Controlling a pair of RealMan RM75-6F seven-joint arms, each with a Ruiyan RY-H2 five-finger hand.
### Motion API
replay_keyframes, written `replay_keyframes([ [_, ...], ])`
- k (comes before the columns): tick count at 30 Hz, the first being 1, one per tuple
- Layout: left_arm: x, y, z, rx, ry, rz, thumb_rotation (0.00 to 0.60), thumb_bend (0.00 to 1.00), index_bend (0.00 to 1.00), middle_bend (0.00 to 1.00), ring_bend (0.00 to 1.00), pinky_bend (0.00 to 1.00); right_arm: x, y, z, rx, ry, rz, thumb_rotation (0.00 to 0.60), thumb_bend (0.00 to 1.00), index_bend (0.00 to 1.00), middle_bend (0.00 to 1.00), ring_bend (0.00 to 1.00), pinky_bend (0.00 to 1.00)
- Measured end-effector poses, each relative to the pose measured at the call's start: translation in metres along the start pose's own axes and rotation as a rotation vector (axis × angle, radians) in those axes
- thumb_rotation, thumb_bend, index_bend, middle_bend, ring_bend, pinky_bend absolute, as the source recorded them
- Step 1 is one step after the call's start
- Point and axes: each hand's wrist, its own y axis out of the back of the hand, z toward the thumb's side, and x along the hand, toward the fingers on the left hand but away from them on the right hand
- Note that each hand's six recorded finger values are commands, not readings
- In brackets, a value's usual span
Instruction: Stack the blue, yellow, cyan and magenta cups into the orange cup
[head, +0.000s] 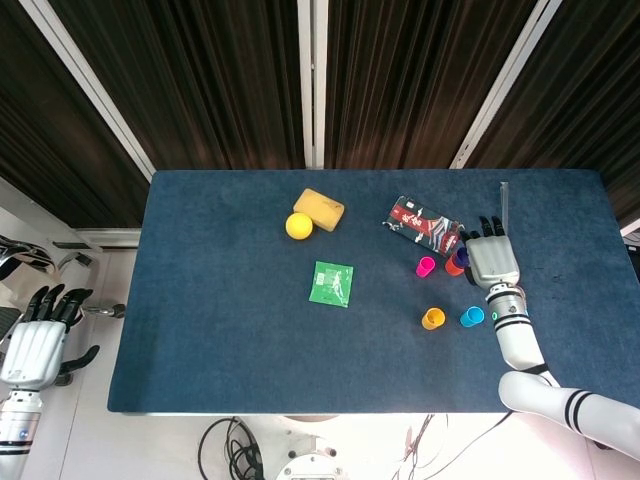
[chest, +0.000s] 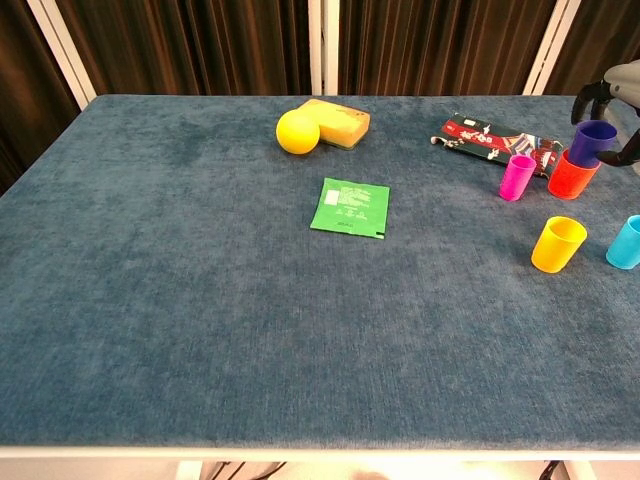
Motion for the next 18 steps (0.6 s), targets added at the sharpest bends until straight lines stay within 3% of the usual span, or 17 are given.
replay_keyframes([
  [8, 0.0, -0.001, -0.001, 0.001, 0.003, -0.003, 0.6, 0.19, 0.15, 0.14, 0.03, 0.0, 0.009, 0.017, 0.011, -0.062, 0.058, -0.059, 0.6, 0.28, 0.04, 0.14, 0.0, 0.0],
  [13, 0.0, -0.001, 0.0, 0.002, 0.001, -0.002, 0.6, 0.19, 0.15, 0.14, 0.03, 0.0, 0.036, 0.034, 0.034, -0.11, 0.17, -0.097, 0.6, 0.27, 0.12, 0.21, 0.0, 0.0],
  [18, 0.0, -0.001, 0.001, 0.003, 0.001, -0.003, 0.6, 0.19, 0.15, 0.14, 0.03, 0.0, 0.074, 0.044, 0.053, -0.144, 0.287, -0.076, 0.6, 0.26, 0.15, 0.23, 0.0, 0.0],
])
